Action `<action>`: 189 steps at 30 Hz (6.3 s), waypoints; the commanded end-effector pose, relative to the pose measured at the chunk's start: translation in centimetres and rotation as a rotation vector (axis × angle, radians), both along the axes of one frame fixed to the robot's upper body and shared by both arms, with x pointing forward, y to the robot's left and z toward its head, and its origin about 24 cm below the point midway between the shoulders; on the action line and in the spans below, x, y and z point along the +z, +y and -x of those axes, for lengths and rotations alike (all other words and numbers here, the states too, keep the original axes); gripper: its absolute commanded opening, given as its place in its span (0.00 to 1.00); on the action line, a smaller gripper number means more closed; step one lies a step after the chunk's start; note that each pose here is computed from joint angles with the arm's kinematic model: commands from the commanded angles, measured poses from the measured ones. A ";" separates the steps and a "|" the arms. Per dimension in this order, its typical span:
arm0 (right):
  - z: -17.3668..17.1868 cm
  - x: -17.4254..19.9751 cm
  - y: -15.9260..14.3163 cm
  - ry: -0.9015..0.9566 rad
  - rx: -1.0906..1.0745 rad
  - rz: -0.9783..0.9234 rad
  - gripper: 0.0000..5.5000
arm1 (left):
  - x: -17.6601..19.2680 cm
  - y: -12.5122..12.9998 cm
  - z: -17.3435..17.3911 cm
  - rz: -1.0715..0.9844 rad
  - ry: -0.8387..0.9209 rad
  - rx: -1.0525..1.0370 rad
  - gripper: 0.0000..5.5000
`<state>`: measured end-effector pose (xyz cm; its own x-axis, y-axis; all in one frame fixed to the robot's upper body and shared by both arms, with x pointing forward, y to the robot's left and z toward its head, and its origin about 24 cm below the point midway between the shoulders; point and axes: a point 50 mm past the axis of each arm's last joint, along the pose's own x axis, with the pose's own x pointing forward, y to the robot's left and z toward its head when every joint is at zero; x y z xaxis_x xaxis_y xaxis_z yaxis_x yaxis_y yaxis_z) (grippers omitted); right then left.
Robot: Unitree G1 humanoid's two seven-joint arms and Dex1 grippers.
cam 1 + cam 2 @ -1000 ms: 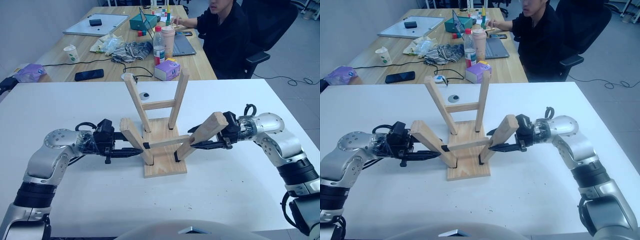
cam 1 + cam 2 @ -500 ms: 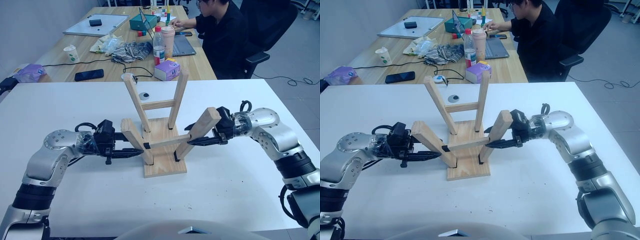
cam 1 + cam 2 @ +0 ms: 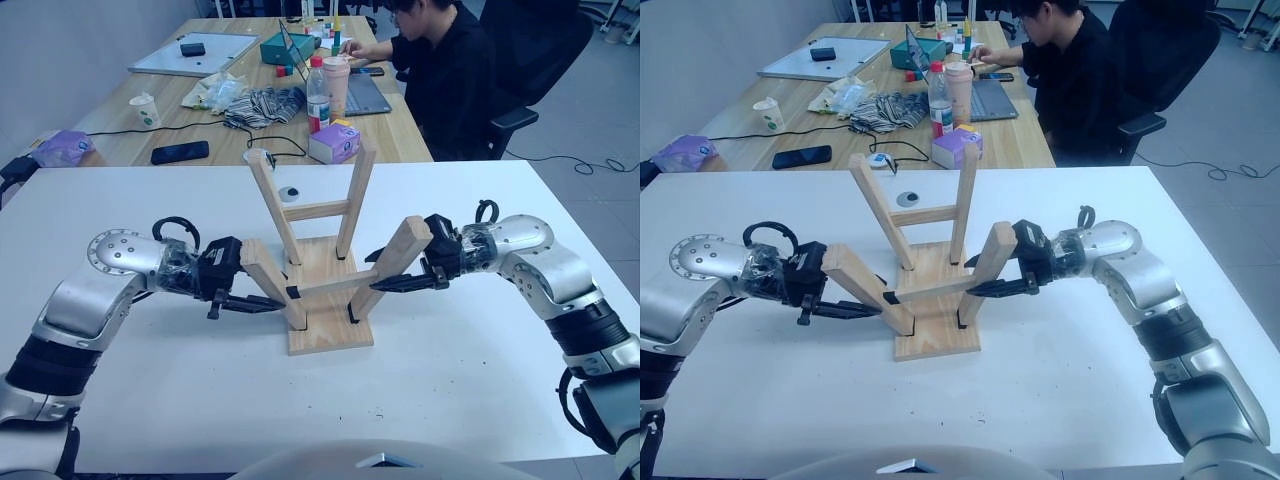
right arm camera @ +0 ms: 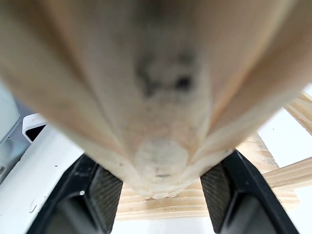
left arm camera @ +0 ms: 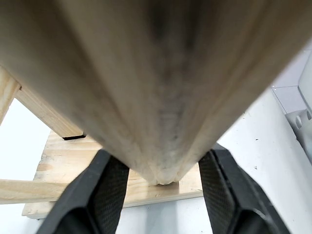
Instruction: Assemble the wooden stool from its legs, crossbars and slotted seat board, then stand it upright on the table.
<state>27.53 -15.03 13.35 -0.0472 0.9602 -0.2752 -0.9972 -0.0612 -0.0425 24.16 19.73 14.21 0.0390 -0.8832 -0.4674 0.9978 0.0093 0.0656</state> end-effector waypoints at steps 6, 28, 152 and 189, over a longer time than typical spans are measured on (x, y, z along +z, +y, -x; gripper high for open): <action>1.3 -5.9 1.3 -0.031 -0.064 0.384 0.37 | -4.0 -3.2 1.4 -0.220 0.258 -0.152 0.38; 4.4 -11.1 0.7 0.009 -0.076 0.457 0.37 | -5.0 1.5 1.8 -0.025 0.364 0.253 0.67; 1.1 -5.3 0.3 0.237 -0.588 0.261 0.98 | 10.3 -4.8 -2.7 -0.244 -0.283 0.106 0.58; 2.3 -4.3 -12.6 -0.074 -1.161 0.344 0.98 | -5.9 -1.9 2.1 0.024 0.284 0.219 0.69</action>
<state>26.30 -26.11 8.74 0.8353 0.3301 -0.4398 -0.4463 0.8741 -0.1916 22.91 14.89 9.34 0.1471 -0.9314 -0.3330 0.9579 0.2180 -0.1867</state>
